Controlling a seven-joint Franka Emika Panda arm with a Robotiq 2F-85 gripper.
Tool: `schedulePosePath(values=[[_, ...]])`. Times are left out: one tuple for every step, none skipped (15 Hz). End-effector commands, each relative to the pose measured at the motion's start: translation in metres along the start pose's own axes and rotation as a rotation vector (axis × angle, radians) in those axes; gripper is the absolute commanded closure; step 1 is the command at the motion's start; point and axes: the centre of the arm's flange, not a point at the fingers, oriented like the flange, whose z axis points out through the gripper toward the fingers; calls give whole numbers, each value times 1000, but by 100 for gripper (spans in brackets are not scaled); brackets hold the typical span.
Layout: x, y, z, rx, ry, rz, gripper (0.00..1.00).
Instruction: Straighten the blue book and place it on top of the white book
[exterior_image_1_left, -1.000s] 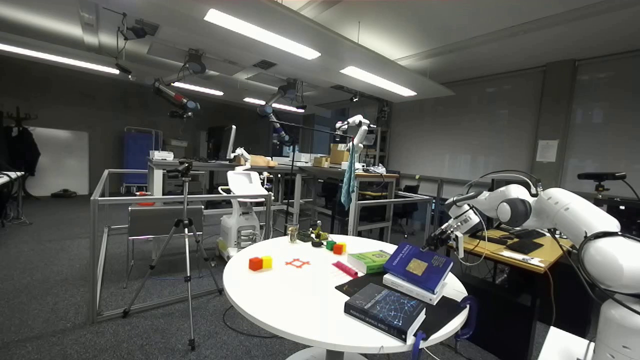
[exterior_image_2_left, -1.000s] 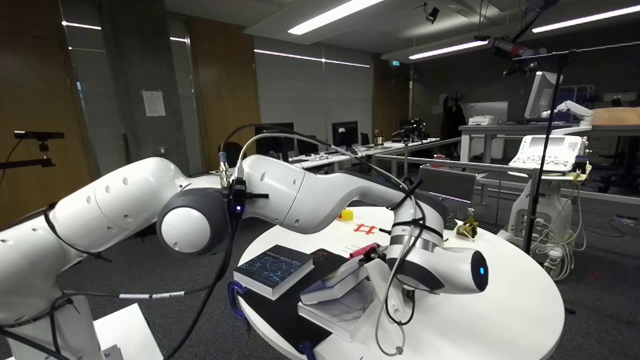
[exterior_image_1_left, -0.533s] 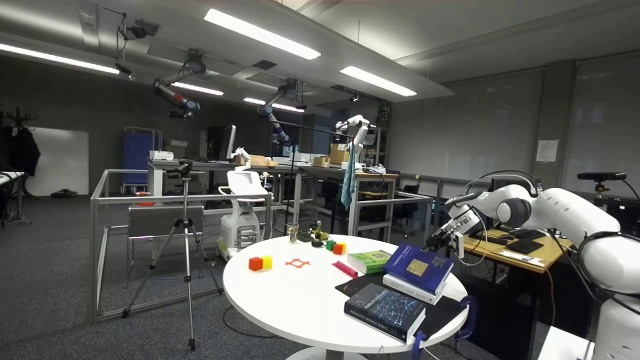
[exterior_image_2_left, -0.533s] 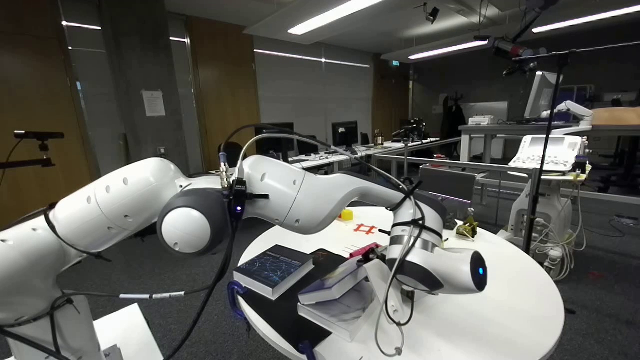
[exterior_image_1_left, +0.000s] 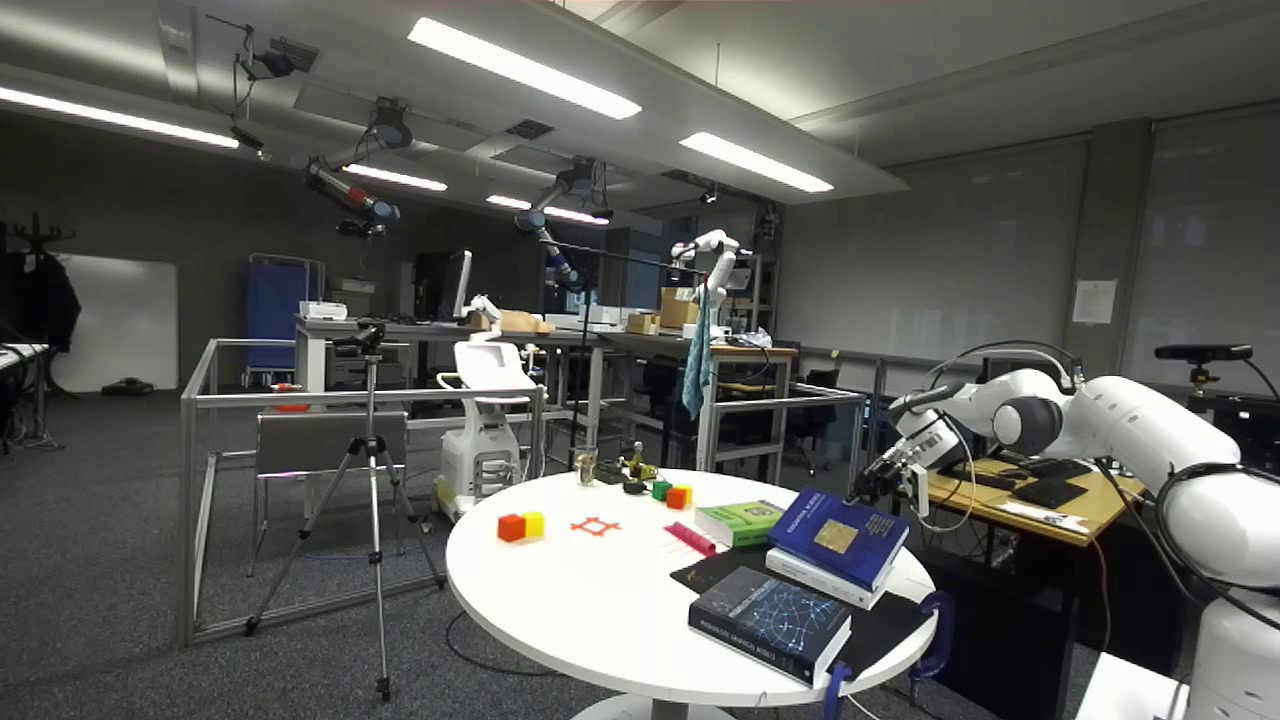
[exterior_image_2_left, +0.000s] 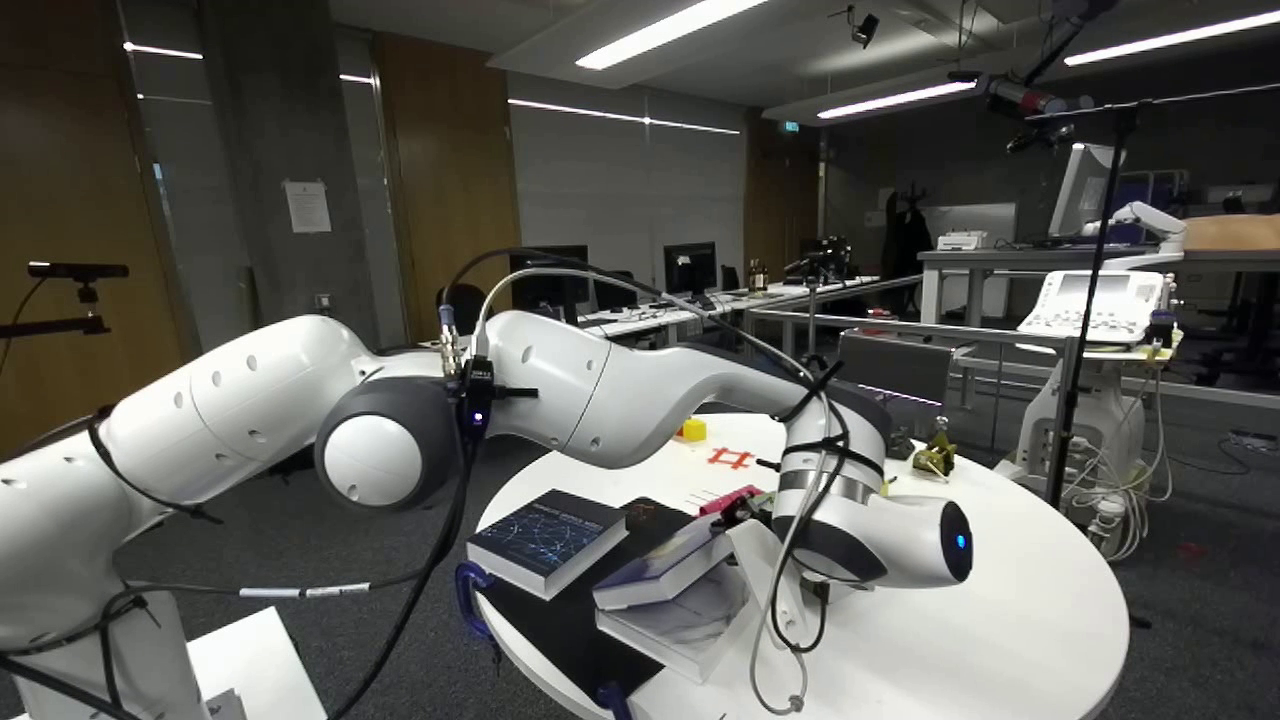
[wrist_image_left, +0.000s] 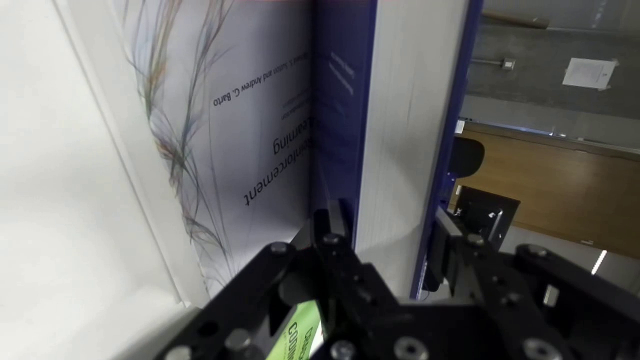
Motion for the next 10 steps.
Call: schedulePosePath(values=[[9,-20,-15,31,-9,-11,82],[9,-20,-16,28,-8,-11,82],[9,-20,-16,25,-10,-11,82],[9,-20,-16,21,-9,-13,82],[9,-20,-17,18,-8,-14,82],[9,-19,-17,13,-9,-15,82],[9,-19,-17,5,-9,-16,82],[9,-18,-17,-1,-9,-18,82],[9,-18,-17,-5,-11,-17,82],[9,-17,-18,-15,-12,-18,82]])
